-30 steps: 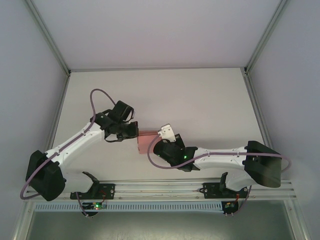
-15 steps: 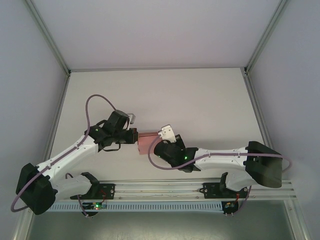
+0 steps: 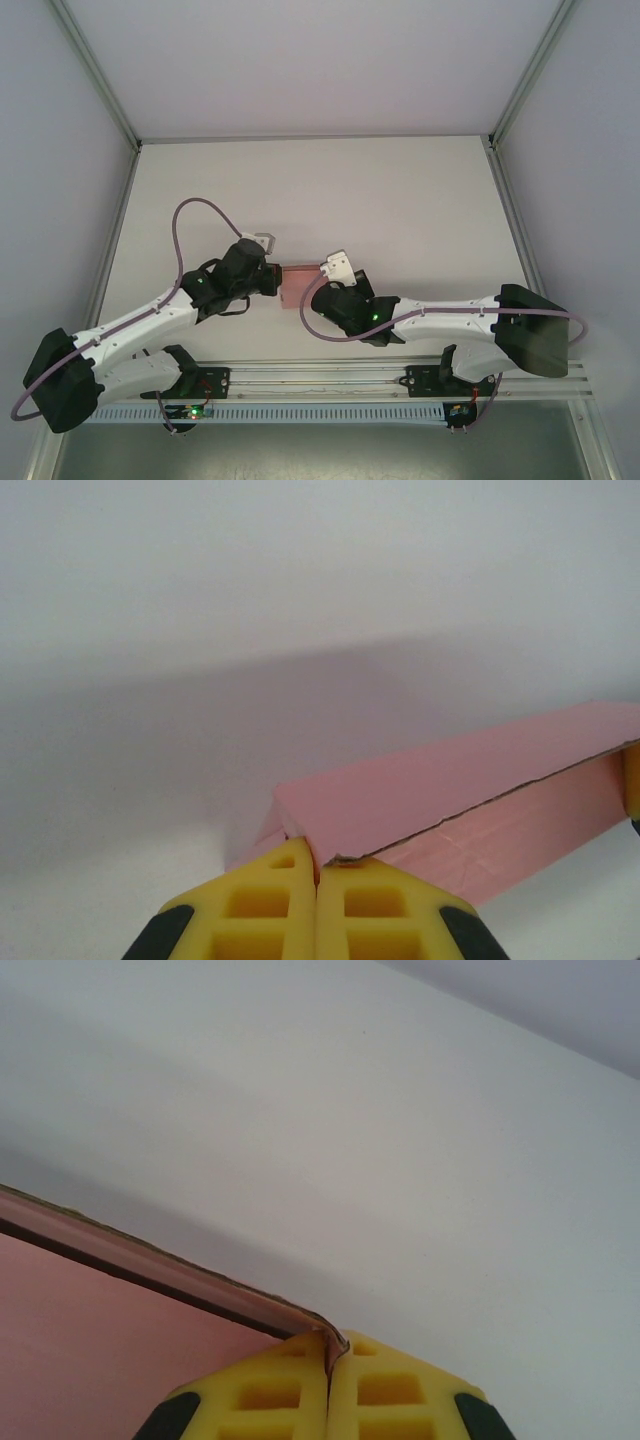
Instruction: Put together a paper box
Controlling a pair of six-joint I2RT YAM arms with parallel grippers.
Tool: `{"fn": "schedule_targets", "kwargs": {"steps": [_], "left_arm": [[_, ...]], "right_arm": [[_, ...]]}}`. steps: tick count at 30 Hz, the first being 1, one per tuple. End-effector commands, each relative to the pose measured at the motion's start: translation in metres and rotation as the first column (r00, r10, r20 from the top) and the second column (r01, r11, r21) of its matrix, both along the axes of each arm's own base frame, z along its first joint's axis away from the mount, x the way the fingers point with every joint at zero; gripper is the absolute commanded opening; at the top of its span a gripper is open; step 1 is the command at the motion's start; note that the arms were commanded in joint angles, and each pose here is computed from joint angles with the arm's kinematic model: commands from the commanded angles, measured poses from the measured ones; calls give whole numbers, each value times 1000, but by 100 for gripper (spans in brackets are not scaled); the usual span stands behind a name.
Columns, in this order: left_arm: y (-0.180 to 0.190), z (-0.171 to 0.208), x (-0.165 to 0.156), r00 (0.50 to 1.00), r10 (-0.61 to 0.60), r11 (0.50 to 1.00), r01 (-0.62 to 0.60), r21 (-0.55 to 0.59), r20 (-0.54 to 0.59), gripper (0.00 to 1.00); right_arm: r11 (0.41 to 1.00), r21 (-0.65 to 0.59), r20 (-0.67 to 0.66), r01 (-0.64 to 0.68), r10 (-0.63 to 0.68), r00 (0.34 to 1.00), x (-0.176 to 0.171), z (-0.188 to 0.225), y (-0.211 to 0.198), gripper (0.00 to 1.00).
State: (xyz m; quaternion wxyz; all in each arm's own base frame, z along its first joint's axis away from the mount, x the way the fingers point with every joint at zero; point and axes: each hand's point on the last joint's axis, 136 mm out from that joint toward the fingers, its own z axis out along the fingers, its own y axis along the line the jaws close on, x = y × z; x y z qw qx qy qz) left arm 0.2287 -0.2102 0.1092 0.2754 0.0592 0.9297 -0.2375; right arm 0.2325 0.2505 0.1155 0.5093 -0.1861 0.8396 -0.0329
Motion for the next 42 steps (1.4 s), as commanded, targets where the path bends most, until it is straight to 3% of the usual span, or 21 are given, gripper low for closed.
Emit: {"fn": "schedule_targets", "kwargs": {"steps": [1, 7, 13, 15, 16, 19, 22, 23, 24, 26, 27, 28, 29, 34, 38, 42], "left_arm": [[47, -109, -97, 899, -23, 952, 154, 266, -438, 0], [52, -121, -115, 864, -17, 926, 203, 317, -504, 0], [29, -83, -108, 898, -112, 951, 221, 216, -426, 0], [20, -63, -100, 921, -126, 964, 201, 174, -368, 4], [17, -54, -96, 930, -130, 970, 192, 151, -344, 10], [13, -34, -88, 949, -111, 982, 150, 112, -295, 39], [8, -18, -83, 956, -75, 992, 100, 74, -284, 38], [5, -13, -82, 957, -70, 995, 89, 53, -283, 45], [1, -5, -81, 957, -69, 996, 80, 25, -282, 60], [-1, 6, -76, 964, -37, 999, 39, 2, -264, 63], [-1, 13, -72, 968, -16, 1000, 11, -19, -249, 75], [-1, 19, -68, 971, 19, 999, -29, -36, -238, 97], [0, 25, -63, 971, 53, 996, -68, -58, -231, 100], [17, 48, -37, 936, 261, 940, -302, -160, -237, 99], [27, 37, -28, 846, 396, 830, -496, -254, -358, 100], [28, 17, -25, 784, 434, 746, -589, -311, -443, 100]], "right_arm": [[983, -114, -173, -147, 126, 977, -30, -53, 1, 0], [985, -95, -177, -146, 128, 976, -33, -53, -5, 0], [983, -87, -154, -162, 147, 977, -35, -51, -7, 0], [980, -105, -131, -170, 156, 979, -37, -49, -5, 0], [978, -116, -126, -171, 156, 980, -37, -49, -5, 0], [976, -140, -108, -166, 151, 983, -41, -52, -5, 0], [973, -165, -109, -161, 144, 984, -45, -57, -7, 0], [972, -170, -109, -160, 143, 984, -45, -58, -7, 0], [972, -173, -106, -158, 141, 984, -46, -59, -7, 0], [972, -176, -104, -159, 142, 984, -47, -60, -7, 0], [971, -178, -102, -157, 141, 985, -46, -59, -7, 0], [971, -182, -101, -154, 138, 985, -46, -60, -8, 0], [971, -182, -101, -154, 138, 985, -46, -60, -8, 0], [972, -174, -105, -158, 141, 984, -48, -60, -6, 0], [974, -171, -98, -148, 133, 986, -49, -57, -6, 0], [974, -167, -90, -152, 139, 986, -50, -54, -4, 0]]}}
